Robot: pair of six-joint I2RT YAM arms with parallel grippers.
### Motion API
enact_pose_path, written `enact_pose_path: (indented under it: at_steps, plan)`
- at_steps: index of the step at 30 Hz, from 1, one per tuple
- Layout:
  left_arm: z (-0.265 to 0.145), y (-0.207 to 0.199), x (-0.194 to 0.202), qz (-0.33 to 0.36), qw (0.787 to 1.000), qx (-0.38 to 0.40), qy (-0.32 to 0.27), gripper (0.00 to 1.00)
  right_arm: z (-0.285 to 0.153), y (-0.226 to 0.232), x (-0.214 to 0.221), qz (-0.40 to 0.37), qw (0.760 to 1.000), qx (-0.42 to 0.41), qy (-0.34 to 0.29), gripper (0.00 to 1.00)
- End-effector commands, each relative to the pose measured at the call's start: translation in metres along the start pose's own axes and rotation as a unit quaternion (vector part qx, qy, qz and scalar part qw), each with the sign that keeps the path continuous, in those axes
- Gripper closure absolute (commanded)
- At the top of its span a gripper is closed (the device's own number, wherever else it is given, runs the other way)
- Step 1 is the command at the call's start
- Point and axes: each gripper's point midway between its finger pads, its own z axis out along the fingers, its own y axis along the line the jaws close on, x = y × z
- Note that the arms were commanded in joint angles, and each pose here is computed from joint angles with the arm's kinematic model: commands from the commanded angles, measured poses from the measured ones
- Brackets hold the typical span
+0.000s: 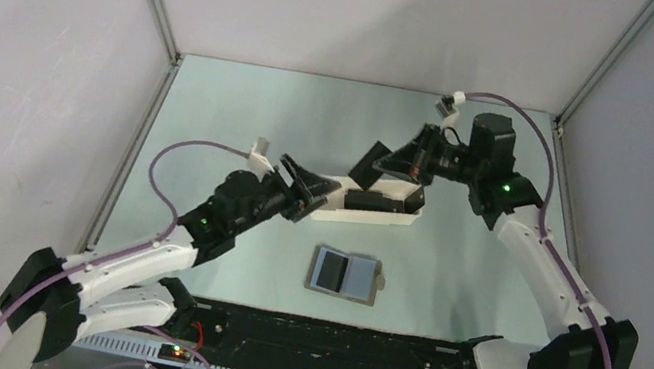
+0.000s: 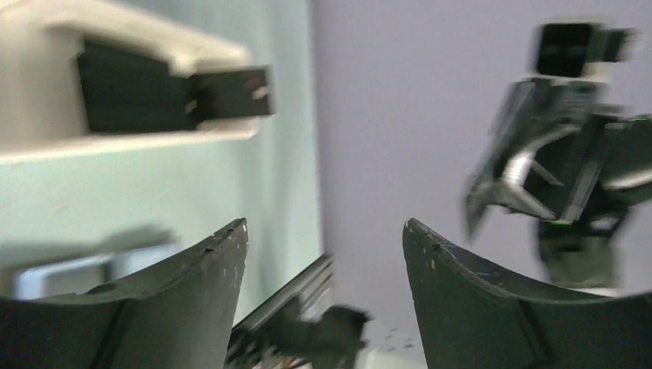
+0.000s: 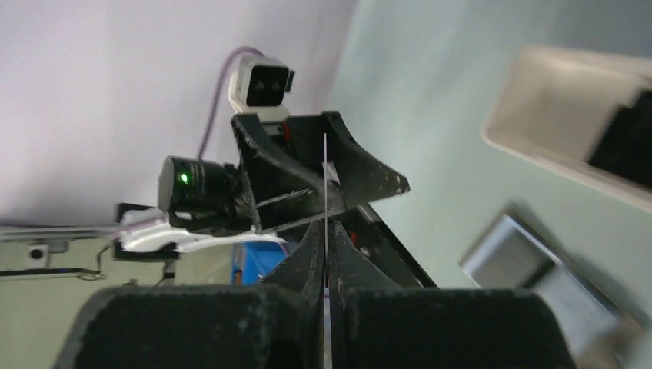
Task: Put the credit cards into the card holder
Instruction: Pick up the credit card from the storage box, then turn over the card holder at the center of the board.
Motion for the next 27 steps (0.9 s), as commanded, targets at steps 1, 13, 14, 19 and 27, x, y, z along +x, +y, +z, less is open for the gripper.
enact_pose_path:
  at_steps: [1, 13, 14, 19, 27]
  plan:
    - [-0.001, 0.063, 0.048, 0.050, 0.987, -0.095, 0.120, 0.25, -0.041, -0.056, 0.050, 0.002, 0.993, 0.100, 0.061, 1.00]
    - [-0.019, 0.146, 0.093, 0.169, 0.908, -0.275, 0.266, 0.30, -0.070, -0.125, 0.133, 0.052, 0.973, 0.179, 0.133, 1.00]
    - [-0.020, 0.151, 0.095, 0.167, 0.906, -0.282, 0.269, 0.30, -0.070, -0.129, 0.138, 0.052, 0.971, 0.186, 0.137, 1.00]
    - [-0.021, 0.162, 0.102, 0.162, 0.897, -0.297, 0.285, 0.29, -0.065, -0.145, 0.153, 0.042, 0.963, 0.217, 0.156, 1.00]
    - [-0.016, 0.172, 0.107, 0.168, 0.887, -0.306, 0.302, 0.29, -0.049, -0.173, 0.171, 0.030, 0.953, 0.244, 0.179, 1.00]
